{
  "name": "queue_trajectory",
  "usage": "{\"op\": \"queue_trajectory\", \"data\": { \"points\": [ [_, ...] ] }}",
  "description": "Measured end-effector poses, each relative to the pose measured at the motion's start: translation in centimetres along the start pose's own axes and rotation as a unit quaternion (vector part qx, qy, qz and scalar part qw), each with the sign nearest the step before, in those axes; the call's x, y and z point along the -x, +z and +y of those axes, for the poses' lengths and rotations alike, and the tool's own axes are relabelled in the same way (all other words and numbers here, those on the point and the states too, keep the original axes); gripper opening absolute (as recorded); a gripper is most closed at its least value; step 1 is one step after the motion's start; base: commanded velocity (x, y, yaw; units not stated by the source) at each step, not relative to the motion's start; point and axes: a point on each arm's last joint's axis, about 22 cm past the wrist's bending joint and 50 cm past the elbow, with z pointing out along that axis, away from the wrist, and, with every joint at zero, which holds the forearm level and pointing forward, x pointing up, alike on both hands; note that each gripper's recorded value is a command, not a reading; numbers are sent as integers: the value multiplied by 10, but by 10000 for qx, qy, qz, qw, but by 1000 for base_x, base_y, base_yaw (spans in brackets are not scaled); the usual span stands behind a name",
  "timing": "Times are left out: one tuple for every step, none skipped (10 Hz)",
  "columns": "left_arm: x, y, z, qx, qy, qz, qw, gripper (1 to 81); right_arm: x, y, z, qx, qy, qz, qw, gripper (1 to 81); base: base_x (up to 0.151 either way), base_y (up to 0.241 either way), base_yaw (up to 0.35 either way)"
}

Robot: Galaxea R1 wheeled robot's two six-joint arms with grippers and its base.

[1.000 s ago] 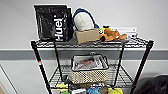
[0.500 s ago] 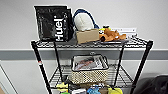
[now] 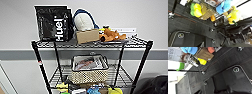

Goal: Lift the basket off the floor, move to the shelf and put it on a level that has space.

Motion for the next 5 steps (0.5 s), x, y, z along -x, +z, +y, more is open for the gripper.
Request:
{"op": "queue_trajectory", "data": {
  "points": [
    [12, 12, -5, -56, -7, -42, 10000, 811, 9, 10, 9, 88, -51, -31, 9999, 811, 0, 0, 0],
    [28, 22, -12, -156, -7, -147, 9998, 811, 20, 21, 16, 165, -92, -93, 9998, 811, 0, 0, 0],
    [41, 29, -21, -273, 3, -233, 9994, 811, 31, 31, 25, 268, -128, -151, 9994, 811, 0, 0, 0],
    [53, 37, -29, -390, 16, -336, 9987, 811, 39, 40, 37, 407, -178, -177, 9989, 811, 0, 0, 0],
    [62, 46, -33, -464, 32, -413, 9981, 811, 44, 47, 46, 521, -217, -175, 9983, 811, 0, 0, 0]
  ]
}}
